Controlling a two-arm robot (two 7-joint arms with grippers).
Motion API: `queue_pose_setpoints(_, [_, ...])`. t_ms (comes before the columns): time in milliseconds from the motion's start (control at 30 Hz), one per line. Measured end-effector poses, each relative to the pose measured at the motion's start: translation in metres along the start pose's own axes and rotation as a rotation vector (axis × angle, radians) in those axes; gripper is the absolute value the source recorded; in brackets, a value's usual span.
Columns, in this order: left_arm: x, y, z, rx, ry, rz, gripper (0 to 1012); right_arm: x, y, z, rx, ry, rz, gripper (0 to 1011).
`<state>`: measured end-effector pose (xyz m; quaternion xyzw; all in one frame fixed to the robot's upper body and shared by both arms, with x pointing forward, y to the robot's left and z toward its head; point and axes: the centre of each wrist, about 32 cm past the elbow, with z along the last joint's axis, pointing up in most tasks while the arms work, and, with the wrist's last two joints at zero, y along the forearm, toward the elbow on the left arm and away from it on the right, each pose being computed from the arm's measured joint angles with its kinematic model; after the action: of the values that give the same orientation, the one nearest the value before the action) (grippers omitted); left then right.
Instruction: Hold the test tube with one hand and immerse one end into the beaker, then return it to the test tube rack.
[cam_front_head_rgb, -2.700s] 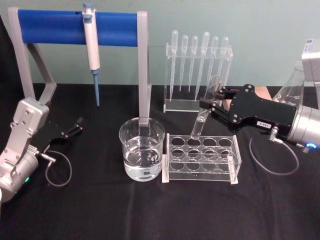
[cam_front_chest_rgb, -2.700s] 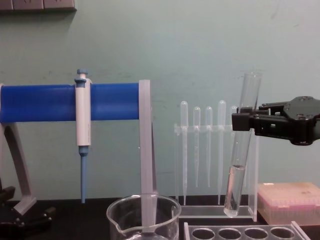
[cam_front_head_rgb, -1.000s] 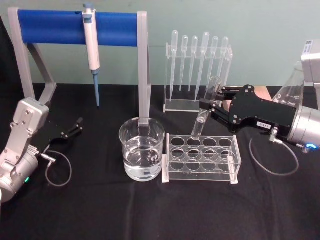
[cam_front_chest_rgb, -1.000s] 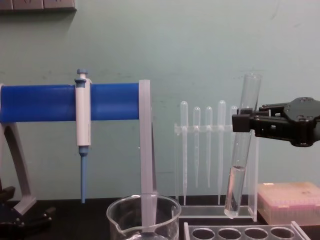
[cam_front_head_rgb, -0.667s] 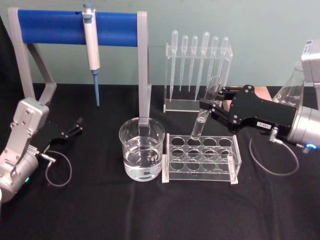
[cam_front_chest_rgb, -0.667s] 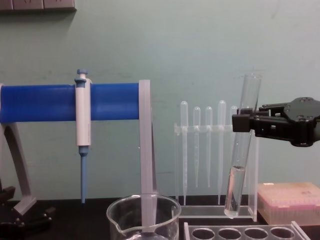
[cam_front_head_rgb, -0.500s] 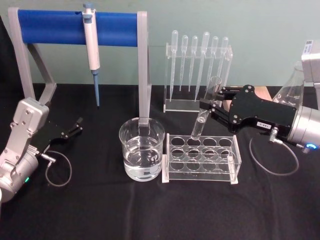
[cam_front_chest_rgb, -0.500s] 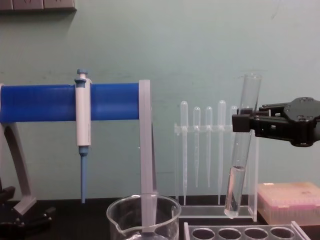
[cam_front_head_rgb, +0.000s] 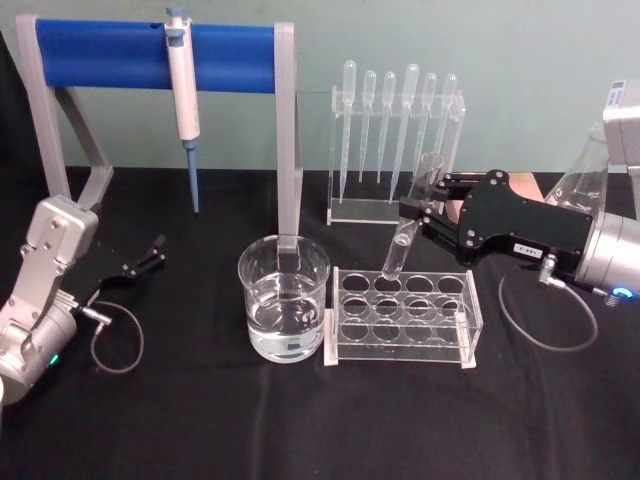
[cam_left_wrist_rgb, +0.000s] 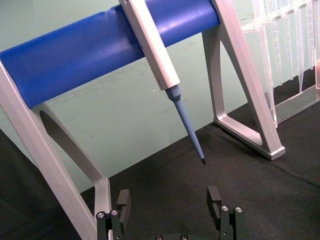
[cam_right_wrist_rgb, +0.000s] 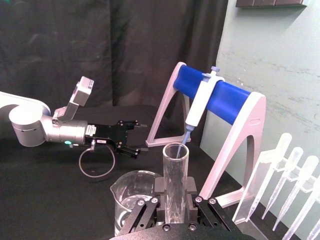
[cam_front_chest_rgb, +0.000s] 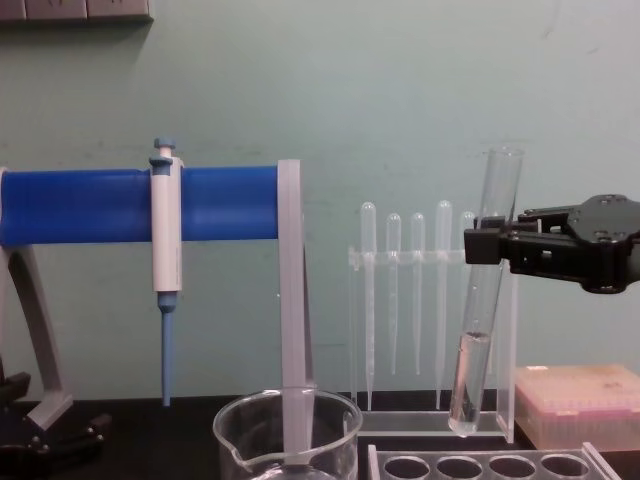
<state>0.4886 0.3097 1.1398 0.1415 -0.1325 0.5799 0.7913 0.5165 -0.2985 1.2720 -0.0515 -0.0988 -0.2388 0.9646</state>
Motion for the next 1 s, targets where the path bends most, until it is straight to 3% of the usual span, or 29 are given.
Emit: queue_pose_setpoints(1000, [0.0000, 0.0000, 0.0000, 0.000, 0.000, 0.000, 1000, 0.0000, 0.0000, 0.0000, 0.000, 0.000, 0.000, 235])
